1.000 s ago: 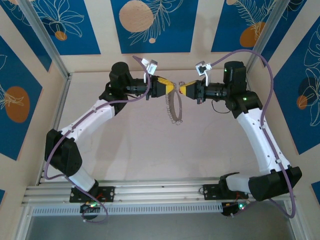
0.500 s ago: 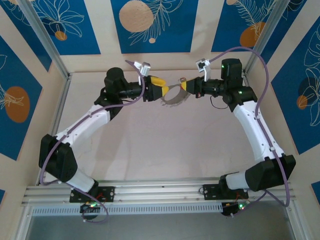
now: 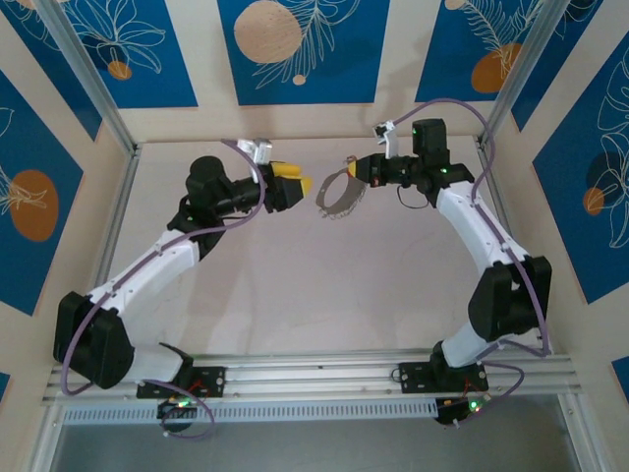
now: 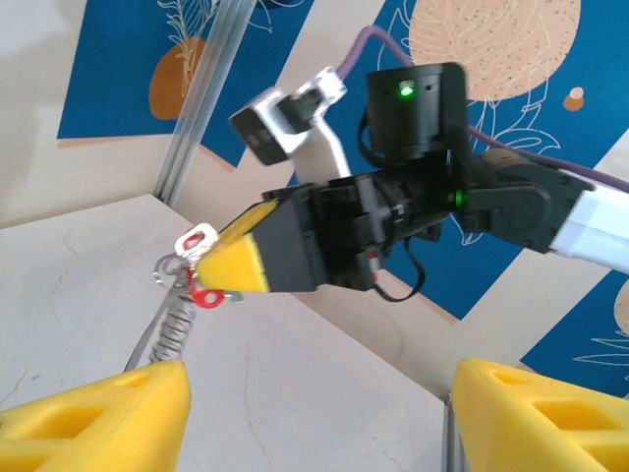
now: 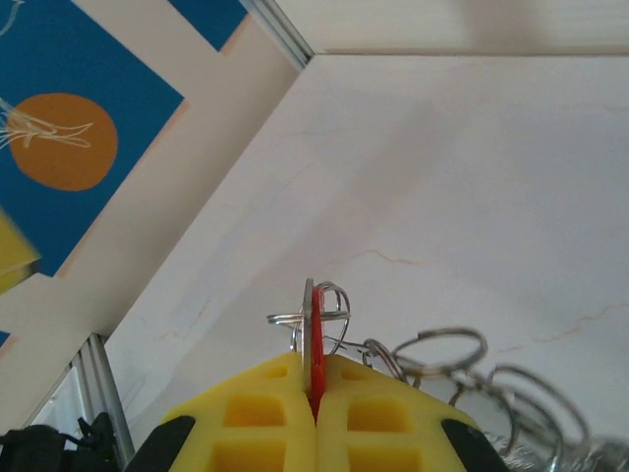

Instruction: Put the keys on the keyring

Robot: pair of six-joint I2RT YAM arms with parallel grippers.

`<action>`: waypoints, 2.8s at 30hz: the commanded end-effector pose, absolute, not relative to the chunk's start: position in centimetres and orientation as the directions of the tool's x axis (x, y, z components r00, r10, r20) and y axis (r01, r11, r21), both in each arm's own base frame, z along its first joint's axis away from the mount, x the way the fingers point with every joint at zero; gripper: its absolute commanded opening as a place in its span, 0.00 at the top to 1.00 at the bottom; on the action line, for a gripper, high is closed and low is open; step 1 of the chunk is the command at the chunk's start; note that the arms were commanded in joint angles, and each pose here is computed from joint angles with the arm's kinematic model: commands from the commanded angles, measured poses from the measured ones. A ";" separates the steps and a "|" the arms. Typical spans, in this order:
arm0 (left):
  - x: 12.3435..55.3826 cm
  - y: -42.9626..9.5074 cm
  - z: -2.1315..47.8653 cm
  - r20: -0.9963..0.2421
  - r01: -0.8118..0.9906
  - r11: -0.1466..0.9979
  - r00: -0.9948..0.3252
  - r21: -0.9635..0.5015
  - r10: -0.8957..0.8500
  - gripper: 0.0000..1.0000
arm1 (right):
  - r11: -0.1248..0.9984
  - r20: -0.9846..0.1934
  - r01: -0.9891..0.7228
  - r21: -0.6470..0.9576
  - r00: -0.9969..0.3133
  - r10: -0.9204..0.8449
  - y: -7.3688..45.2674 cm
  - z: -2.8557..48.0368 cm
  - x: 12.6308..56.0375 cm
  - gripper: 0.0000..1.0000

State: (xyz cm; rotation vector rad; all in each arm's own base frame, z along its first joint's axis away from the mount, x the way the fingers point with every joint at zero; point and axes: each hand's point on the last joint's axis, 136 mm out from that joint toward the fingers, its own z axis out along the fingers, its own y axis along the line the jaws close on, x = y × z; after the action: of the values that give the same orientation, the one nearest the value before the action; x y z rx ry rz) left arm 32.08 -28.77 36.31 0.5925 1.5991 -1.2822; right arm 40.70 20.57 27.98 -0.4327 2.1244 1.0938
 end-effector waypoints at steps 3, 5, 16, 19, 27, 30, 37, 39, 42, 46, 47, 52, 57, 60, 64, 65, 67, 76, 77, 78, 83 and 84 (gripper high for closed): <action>32.2 -27.7 36.9 -0.906 0.833 0.361 -0.359 -0.419 -0.223 0.29 | 0.596 -0.721 -0.555 0.580 -0.691 0.058 21.0 27.8 44.8 1.00; 32.4 -27.7 36.5 -0.903 0.829 0.361 -0.368 -0.426 -0.221 0.29 | 0.606 -0.712 -0.542 0.582 -0.699 0.059 21.1 27.0 46.4 1.00; 33.2 -27.6 34.8 -0.890 0.813 0.363 -0.398 -0.455 -0.223 0.29 | 0.639 -0.629 -0.455 0.620 -0.775 0.060 21.2 20.2 49.1 1.00; 33.2 -27.6 34.5 -0.886 0.810 0.362 -0.406 -0.462 -0.224 0.29 | 0.656 -0.610 -0.428 0.621 -0.790 0.063 20.7 18.5 48.1 1.00; 33.3 -27.6 34.1 -0.880 0.802 0.364 -0.417 -0.473 -0.225 0.29 | 0.695 -0.560 -0.352 0.627 -0.823 0.088 18.6 15.0 44.4 1.00; 33.4 -27.6 33.8 -0.878 0.797 0.368 -0.423 -0.479 -0.225 0.28 | 0.698 -0.541 -0.329 0.636 -0.835 0.100 18.1 14.0 42.8 1.00; 33.4 -27.5 33.6 -0.870 0.789 0.367 -0.436 -0.492 -0.228 0.28 | 0.692 -0.491 -0.287 0.663 -0.864 0.112 18.1 11.7 39.5 1.00; 33.4 -27.6 33.5 -0.869 0.788 0.366 -0.439 -0.495 -0.231 0.28 | 0.684 -0.472 -0.278 0.674 -0.875 0.109 18.4 10.9 38.5 1.00; 33.4 -27.6 33.5 -0.865 0.786 0.362 -0.443 -0.501 -0.234 0.28 | 0.682 -0.449 -0.273 0.678 -0.889 0.090 19.2 9.8 37.2 1.00; 33.4 -27.6 33.3 -0.861 0.782 0.360 -0.453 -0.509 -0.233 0.28 | 0.679 -0.417 -0.267 0.684 -0.907 0.063 20.2 8.4 35.7 1.00; 33.4 -27.6 33.2 -0.860 0.781 0.360 -0.456 -0.511 -0.231 0.28 | 0.678 -0.407 -0.264 0.686 -0.912 0.057 20.4 8.0 35.2 1.00; 33.5 -27.8 32.6 -0.852 0.774 0.355 -0.475 -0.524 -0.221 0.28 | 0.672 -0.360 -0.245 0.699 -0.932 0.034 21.1 6.8 33.0 0.97; 33.5 -28.0 32.2 -0.843 0.770 0.344 -0.492 -0.537 -0.216 0.28 | 0.659 -0.329 -0.269 0.702 -0.944 -0.035 22.7 6.1 29.6 0.73; 33.5 -28.1 32.2 -0.841 0.770 0.339 -0.496 -0.541 -0.215 0.28 | 0.624 -0.331 -0.296 0.723 -0.942 -0.063 23.5 7.4 27.6 0.64; 33.1 -28.1 32.7 -0.842 0.776 0.327 -0.495 -0.539 -0.212 0.27 | 0.599 -0.392 -0.333 0.728 -0.919 -0.034 22.9 10.9 26.8 0.52; 33.1 -28.0 32.7 -0.843 0.776 0.330 -0.494 -0.538 -0.212 0.27 | 0.599 -0.411 -0.341 0.725 -0.911 -0.021 22.6 12.0 26.8 0.49; 33.0 -27.8 32.9 -0.846 0.774 0.340 -0.489 -0.534 -0.213 0.26 | 0.597 -0.450 -0.357 0.718 -0.893 0.007 21.8 14.0 27.1 0.45; 33.5 -25.1 32.9 -0.884 0.713 0.528 -0.417 -0.462 -0.211 0.00 | 0.679 -0.622 -0.371 0.633 -0.767 0.160 16.9 21.7 29.5 0.15; 33.8 -24.3 32.9 -0.897 0.693 0.574 -0.387 -0.436 -0.213 0.00 | 0.706 -0.644 -0.356 0.612 -0.742 0.184 16.0 22.3 30.1 0.15; 34.1 -23.3 32.8 -0.908 0.662 0.626 -0.359 -0.412 -0.218 0.00 | 0.731 -0.666 -0.341 0.591 -0.718 0.204 15.2 22.9 30.6 0.14; 35.8 -16.8 32.0 -0.966 0.430 0.872 -0.203 -0.233 -0.158 0.00 | 0.867 -0.765 -0.179 0.466 -0.574 0.292 10.3 24.6 33.8 0.12; 36.0 -15.5 31.8 -0.977 0.391 0.901 -0.170 -0.189 -0.131 0.00 | 0.890 -0.789 -0.139 0.433 -0.536 0.300 9.3 24.7 34.6 0.12</action>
State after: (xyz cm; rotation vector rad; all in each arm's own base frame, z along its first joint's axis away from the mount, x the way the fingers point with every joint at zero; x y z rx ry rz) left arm 34.03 -20.78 33.60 0.3064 1.6621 -0.8109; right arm 32.46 12.98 23.85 -0.0137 2.1195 0.8013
